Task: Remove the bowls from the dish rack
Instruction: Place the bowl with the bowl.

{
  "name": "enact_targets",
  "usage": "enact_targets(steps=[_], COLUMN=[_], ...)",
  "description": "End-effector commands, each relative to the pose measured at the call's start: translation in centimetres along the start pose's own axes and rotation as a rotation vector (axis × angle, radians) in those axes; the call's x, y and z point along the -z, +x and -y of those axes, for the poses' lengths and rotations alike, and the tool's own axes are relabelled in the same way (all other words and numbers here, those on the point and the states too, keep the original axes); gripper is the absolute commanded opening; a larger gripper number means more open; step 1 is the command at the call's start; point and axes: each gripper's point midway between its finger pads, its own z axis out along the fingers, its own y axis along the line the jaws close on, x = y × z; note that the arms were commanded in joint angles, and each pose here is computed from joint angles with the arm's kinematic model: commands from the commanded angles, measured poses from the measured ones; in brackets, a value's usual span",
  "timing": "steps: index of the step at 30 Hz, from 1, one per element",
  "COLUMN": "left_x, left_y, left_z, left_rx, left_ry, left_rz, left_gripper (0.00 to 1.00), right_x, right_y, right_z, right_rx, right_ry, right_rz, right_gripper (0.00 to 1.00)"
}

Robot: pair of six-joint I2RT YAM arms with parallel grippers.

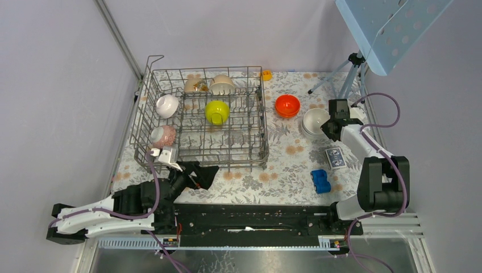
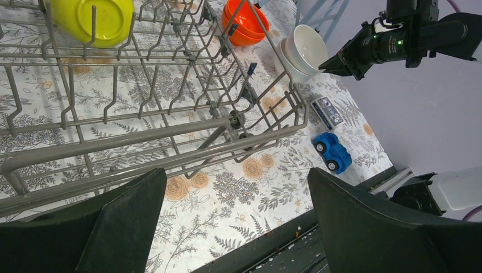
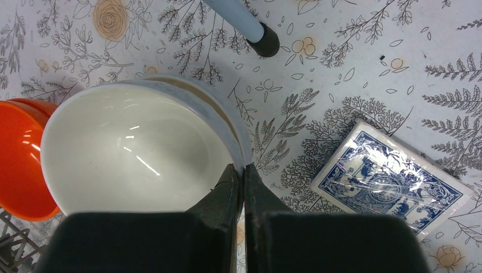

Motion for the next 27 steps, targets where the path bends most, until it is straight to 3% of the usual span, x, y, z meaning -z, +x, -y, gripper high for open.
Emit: enact_targets(steps=[1,7,11,21,27], left_x=[-0.4,-0.4,-0.5,-0.5,-0.5], left_y=[0.1,0.1,0.1,0.2,0.3], left_z=[-0.1,0.0,0.0,0.1,0.1], left_rx=[-0.020,-0.026,-0.026,-0.026,-0.029], left_ry=[-0.019,-0.021,-0.022,-0.017,-0.016], left_rz=[0.005,0.003,0.007,0.003,0.000], left_gripper=[0.99,0.99,0.99,0.99,0.99], right_x=[0.5,0.7,0.9,1.7,1.4], right_y=[-2.0,-2.0,-2.2,-2.2,-1.5], right_z=[-2.3,-2.9,-3.0,-2.8,-2.4], right_rx=[-0.023,-0.014,-0.009,0.005,0.009], right_ry=[-0.066,-0.087,-0.093,-0.106,-0.110], right_rz=[0.037,0.022,0.024,0.027,0.010], right_gripper=[0.04,0.25,0.32,0.35,0.26])
